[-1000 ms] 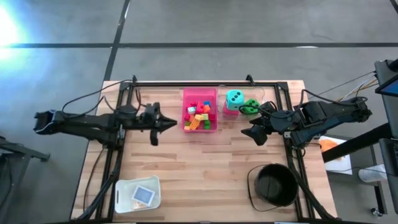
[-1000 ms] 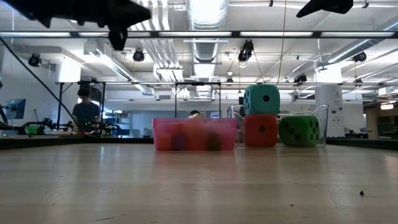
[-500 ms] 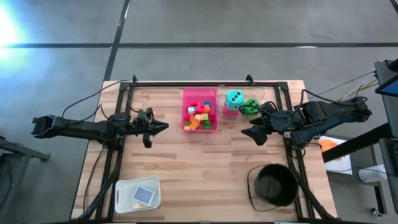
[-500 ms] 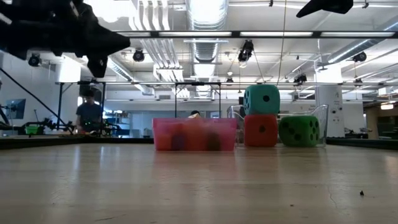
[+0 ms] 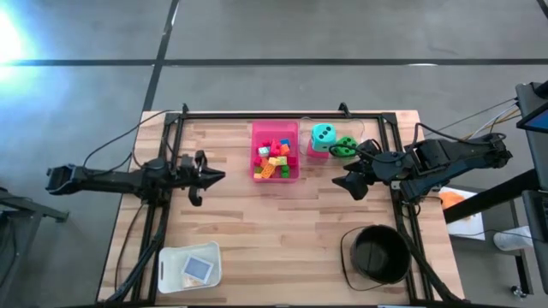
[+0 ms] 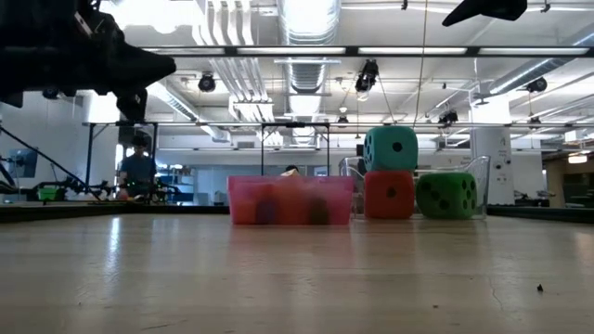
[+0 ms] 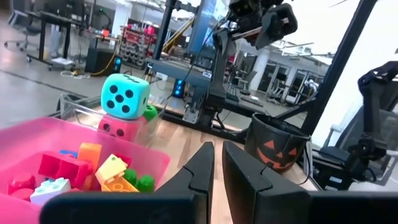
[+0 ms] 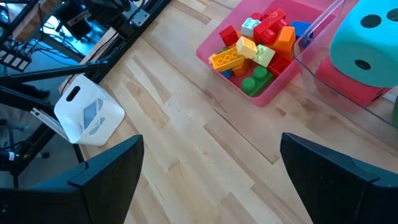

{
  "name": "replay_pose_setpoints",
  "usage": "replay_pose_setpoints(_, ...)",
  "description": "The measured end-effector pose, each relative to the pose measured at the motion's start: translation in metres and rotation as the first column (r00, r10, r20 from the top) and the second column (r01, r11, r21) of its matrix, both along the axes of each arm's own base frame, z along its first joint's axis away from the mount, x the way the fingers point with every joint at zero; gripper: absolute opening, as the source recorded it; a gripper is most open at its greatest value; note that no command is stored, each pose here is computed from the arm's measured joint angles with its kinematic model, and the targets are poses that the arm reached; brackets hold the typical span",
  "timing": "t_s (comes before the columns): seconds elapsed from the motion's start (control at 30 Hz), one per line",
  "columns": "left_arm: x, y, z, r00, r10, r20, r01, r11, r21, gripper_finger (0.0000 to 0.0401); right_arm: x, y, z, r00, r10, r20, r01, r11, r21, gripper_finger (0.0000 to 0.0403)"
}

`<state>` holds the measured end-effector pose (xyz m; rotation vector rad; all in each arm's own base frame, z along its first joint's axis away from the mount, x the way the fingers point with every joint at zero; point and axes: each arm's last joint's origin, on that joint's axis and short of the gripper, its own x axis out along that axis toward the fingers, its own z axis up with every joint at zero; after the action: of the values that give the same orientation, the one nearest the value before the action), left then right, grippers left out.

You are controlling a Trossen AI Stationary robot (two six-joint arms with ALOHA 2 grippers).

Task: Pick & Place Toys
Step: Return to Home Position

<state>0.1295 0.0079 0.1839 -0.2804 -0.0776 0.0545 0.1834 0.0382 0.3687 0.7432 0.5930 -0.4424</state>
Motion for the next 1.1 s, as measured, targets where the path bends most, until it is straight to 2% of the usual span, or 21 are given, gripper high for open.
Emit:
replay_pose_setpoints(0.2,-0.008,-0.001,-0.007,0.999,-0.02,0.03,0.019,1.0,0.012,0.0037,0.0,0.0,0.0,1.0,0.0,0.0,0.0,1.0,0.0,0.037)
replay_pose_setpoints(0.37,-0.012,-0.001,-0.009,1.0,-0.024,0.008,0.024,1.0,0.01,0.0037,0.0,0.0,0.0,1.0,-0.001,0.0,0.001,1.0,0.0,0.037)
replay_pose_setpoints(0.6,-0.021,-0.003,-0.006,0.998,-0.053,0.042,0.05,0.997,0.055,0.0037,0.0,0.0,0.0,1.0,-0.005,0.006,0.005,1.0,0.006,0.037)
replay_pose_setpoints(0.87,-0.03,-0.003,-0.007,0.997,-0.054,0.049,0.051,0.997,0.065,0.0037,0.0,0.0,0.0,1.0,-0.014,0.009,0.014,1.0,0.018,0.037)
replay_pose_setpoints(0.97,-0.033,-0.004,-0.006,0.996,-0.061,0.067,0.054,0.993,0.101,0.0037,0.0,0.0,0.0,1.0,-0.014,0.009,0.014,1.0,0.017,0.037)
replay_pose_setpoints(1.1,-0.033,-0.004,-0.009,0.998,-0.061,0.034,0.057,0.993,0.106,0.0037,0.0,0.0,0.0,1.0,-0.014,0.009,0.014,1.0,0.017,0.037)
